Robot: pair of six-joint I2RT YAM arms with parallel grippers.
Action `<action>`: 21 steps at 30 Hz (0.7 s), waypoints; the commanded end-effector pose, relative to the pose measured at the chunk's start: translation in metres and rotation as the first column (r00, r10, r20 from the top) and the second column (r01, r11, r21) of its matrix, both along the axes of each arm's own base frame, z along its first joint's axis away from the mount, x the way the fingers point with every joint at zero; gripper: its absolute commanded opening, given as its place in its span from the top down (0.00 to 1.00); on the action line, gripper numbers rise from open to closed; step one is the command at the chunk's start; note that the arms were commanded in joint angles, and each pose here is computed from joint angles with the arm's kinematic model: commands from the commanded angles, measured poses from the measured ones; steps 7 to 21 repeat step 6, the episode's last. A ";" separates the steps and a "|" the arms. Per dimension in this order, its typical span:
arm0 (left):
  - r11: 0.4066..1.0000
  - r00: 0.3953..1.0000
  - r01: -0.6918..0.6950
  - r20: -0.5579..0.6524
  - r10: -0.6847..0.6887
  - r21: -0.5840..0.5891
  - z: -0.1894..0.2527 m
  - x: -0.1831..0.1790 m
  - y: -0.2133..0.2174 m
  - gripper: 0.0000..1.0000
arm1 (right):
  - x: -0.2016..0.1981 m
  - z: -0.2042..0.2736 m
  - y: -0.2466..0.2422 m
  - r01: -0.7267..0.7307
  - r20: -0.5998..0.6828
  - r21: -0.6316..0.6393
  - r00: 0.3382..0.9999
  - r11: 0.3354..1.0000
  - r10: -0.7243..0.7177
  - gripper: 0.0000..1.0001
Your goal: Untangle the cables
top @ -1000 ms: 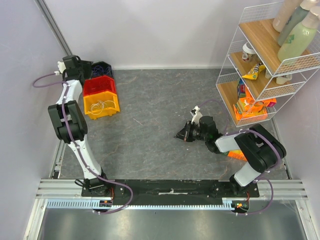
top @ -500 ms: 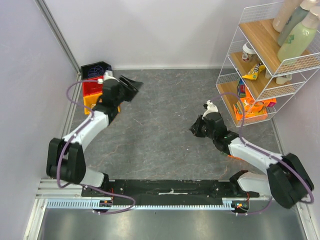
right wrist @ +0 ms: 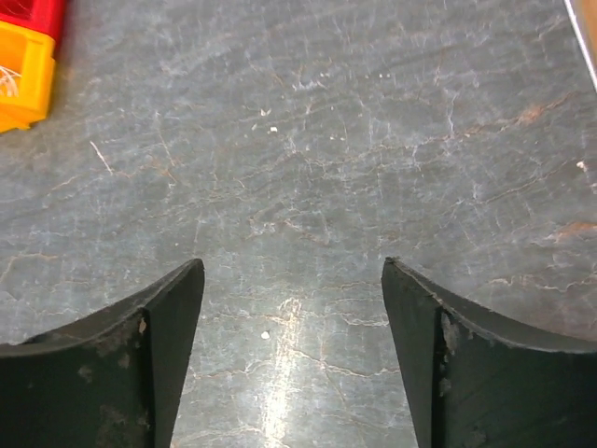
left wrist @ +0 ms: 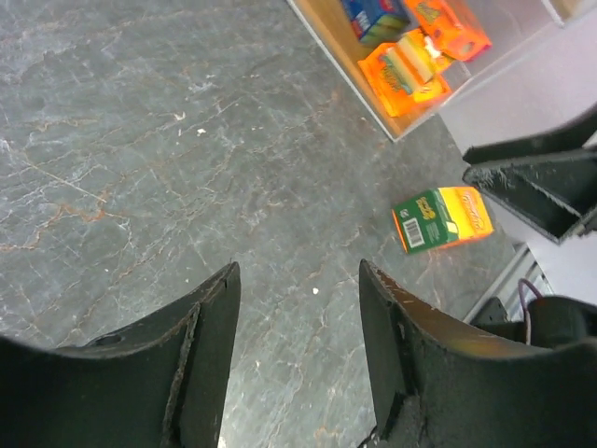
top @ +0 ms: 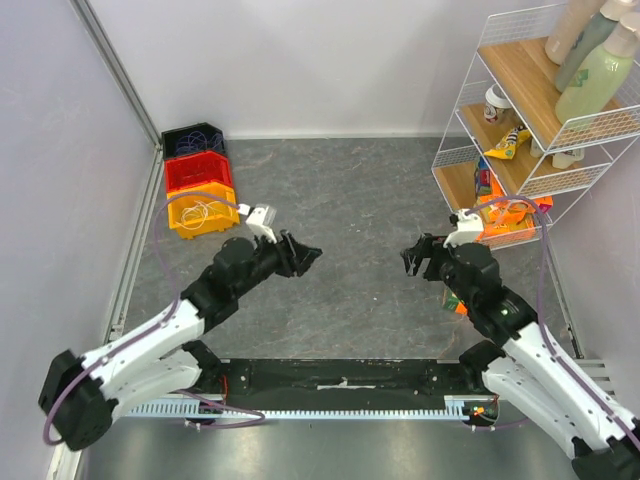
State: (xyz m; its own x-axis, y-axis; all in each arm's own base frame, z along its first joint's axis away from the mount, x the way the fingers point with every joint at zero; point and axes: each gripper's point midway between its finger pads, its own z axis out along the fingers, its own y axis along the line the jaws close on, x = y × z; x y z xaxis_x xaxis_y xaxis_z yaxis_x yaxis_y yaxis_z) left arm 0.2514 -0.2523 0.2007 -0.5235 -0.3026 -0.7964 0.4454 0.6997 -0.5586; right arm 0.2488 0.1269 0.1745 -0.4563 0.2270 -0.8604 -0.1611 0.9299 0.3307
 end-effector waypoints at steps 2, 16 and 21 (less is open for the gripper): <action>0.993 0.964 0.111 0.246 -0.097 -0.044 0.046 -0.036 0.015 0.39 | -0.014 0.030 -0.007 -0.039 0.115 0.004 0.993 0.999 0.038 0.07; 0.984 0.915 0.164 0.384 -0.123 -0.076 0.084 -0.062 0.029 0.37 | -0.024 0.062 -0.016 -0.034 0.239 0.052 0.971 0.998 0.021 0.02; 0.984 0.915 0.164 0.384 -0.123 -0.076 0.084 -0.062 0.029 0.37 | -0.024 0.062 -0.016 -0.034 0.239 0.052 0.971 0.998 0.021 0.02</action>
